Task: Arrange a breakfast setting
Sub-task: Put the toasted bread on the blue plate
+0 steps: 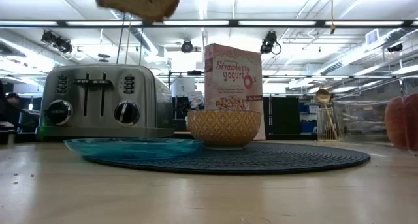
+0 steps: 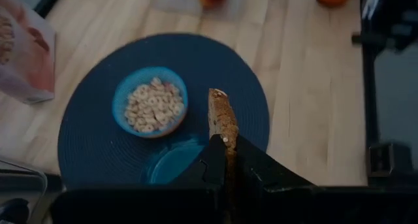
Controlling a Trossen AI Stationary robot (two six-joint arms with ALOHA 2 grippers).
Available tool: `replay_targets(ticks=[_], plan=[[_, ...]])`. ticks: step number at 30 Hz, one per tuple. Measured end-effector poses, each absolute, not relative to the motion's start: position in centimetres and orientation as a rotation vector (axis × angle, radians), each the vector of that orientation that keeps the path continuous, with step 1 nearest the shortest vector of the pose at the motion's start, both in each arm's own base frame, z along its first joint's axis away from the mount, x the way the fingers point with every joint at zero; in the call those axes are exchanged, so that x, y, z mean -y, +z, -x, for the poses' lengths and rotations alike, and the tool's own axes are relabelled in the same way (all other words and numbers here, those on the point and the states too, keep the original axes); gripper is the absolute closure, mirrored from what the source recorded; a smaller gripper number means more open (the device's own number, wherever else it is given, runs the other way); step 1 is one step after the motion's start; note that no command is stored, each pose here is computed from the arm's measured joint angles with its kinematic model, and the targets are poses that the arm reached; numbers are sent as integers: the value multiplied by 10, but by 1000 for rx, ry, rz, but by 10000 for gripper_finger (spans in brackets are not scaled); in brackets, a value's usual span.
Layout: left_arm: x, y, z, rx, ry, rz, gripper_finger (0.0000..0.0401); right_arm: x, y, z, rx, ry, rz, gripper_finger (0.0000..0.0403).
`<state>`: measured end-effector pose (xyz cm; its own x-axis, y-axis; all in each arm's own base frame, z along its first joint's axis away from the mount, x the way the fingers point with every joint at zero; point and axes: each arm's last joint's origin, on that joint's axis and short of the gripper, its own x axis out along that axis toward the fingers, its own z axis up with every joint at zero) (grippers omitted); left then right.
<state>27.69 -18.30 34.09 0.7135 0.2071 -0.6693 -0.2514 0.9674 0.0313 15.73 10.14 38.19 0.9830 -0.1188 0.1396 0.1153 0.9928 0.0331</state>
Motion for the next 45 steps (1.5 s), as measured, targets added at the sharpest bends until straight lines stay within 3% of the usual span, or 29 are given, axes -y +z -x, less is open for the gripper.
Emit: replay_targets(ticks=[12, 28, 45], plan=[[210, 289, -297, -851, 262, -128, 381, -113, 375, -153, 91, -79, 13, 41], [224, 217, -316, -912, 437, -429, 381, -114, 375, -151, 89, -101, 5, 41], [226, 161, -325, -986, 536, -539, 381, -118, 374, -149, 77, -62, 2, 41]])
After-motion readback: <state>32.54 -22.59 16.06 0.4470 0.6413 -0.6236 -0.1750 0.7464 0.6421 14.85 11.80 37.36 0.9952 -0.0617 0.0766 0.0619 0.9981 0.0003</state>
